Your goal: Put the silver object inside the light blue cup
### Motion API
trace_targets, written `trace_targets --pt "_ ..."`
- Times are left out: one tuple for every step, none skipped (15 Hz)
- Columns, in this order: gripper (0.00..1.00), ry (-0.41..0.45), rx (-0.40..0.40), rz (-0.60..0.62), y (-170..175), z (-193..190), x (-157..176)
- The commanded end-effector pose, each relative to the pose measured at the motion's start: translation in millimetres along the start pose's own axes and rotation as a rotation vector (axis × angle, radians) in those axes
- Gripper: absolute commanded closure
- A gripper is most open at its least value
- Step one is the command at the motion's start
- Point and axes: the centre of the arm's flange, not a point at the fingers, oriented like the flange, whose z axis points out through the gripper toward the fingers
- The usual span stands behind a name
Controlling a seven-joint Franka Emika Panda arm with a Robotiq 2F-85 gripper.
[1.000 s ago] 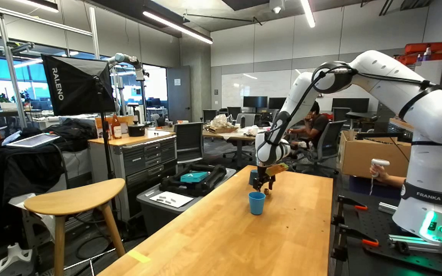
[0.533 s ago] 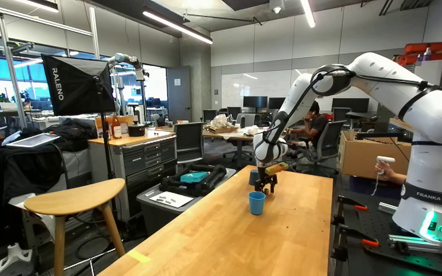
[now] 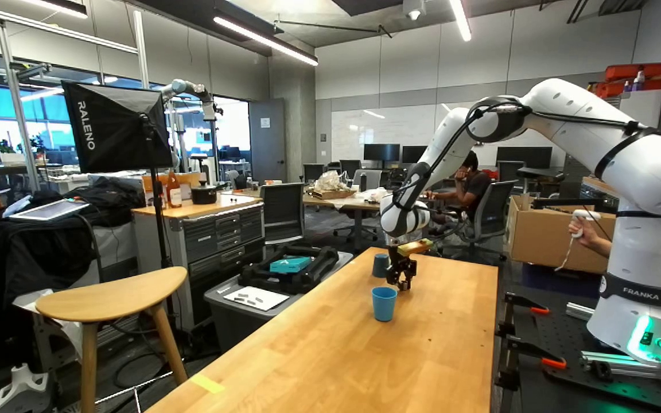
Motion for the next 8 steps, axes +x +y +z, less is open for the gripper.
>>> trace_targets --pt "0.88 -0.011 0.048 -0.036 6 -42 -10" --pt "0.88 0.006 0.055 -0.054 6 -58 -16" --pt "0.94 0.029 0.065 -0.081 10 -81 -12" --pt "0.92 0.049 0.072 -0.105 9 -101 -17" --pt "0.92 0.061 0.089 -0.138 6 -120 -20" --pt "0.92 0.071 0.101 -0.167 3 -140 -26" --pt "0.92 0.076 0.116 -0.203 -2 -159 -34" --pt "0.92 0.076 0.136 -0.241 -8 -176 -43"
